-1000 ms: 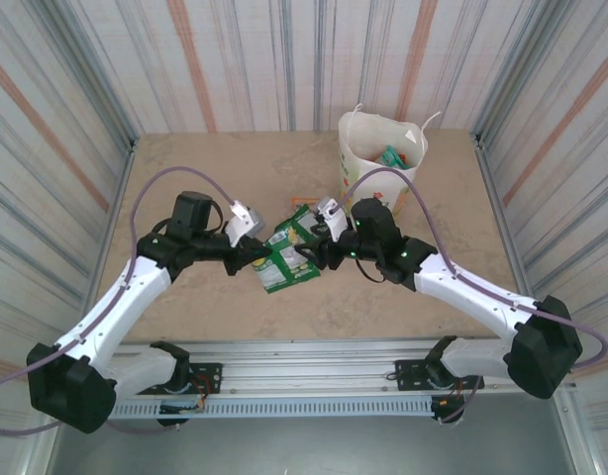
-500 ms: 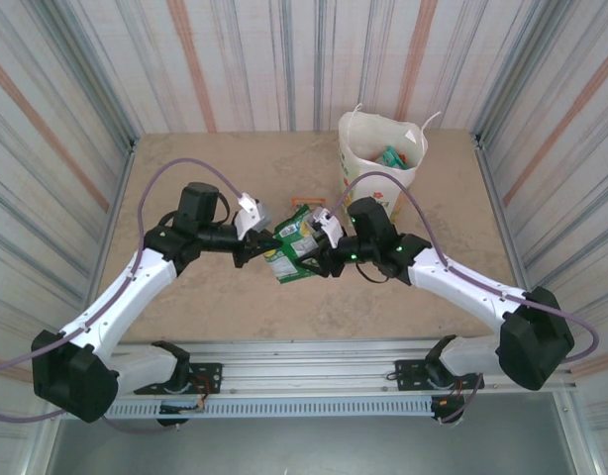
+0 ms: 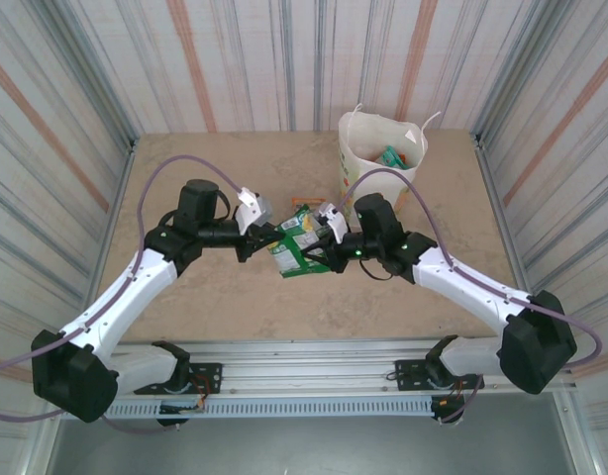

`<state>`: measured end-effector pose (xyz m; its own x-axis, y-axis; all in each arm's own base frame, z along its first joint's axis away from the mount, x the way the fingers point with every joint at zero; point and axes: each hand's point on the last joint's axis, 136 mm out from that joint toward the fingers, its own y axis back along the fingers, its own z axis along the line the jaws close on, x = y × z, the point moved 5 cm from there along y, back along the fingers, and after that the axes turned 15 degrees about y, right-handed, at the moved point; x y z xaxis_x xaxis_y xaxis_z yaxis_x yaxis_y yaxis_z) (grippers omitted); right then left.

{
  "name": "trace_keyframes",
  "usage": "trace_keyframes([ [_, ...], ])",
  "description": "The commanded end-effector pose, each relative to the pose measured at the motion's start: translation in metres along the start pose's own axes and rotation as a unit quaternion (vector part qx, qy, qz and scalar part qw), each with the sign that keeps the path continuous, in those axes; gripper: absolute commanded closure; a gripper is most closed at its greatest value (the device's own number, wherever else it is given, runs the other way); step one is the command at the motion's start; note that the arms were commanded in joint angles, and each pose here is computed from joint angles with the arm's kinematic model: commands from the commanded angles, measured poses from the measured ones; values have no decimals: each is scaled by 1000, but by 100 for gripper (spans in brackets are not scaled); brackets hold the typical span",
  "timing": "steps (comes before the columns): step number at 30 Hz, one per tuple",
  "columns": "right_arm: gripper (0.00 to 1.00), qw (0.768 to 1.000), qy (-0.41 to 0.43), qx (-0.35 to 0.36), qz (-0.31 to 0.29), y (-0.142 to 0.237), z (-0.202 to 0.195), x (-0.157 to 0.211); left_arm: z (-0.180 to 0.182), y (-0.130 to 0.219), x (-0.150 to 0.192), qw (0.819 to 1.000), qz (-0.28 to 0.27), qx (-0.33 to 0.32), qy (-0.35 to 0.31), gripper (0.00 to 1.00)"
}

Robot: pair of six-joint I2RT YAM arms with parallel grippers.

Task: Place the snacks into the paper bag

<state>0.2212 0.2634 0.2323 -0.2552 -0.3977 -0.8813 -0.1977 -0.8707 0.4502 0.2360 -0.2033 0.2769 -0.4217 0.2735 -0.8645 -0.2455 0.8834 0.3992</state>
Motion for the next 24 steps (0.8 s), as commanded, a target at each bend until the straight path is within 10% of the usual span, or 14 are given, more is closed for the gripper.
trace_keyframes([
  [1, 91, 999, 2, 34, -16, 17, -4, -11, 8, 1, -18, 999, -26, -26, -5, 78],
  [13, 100, 987, 18, 157, -21, 93, -25, -22, 37, -18, -56, 995, -33, -81, 36, 29],
  [24, 100, 968, 20, 236, -88, 178, -40, -68, 49, -64, -93, 995, -26, -94, 26, 25],
])
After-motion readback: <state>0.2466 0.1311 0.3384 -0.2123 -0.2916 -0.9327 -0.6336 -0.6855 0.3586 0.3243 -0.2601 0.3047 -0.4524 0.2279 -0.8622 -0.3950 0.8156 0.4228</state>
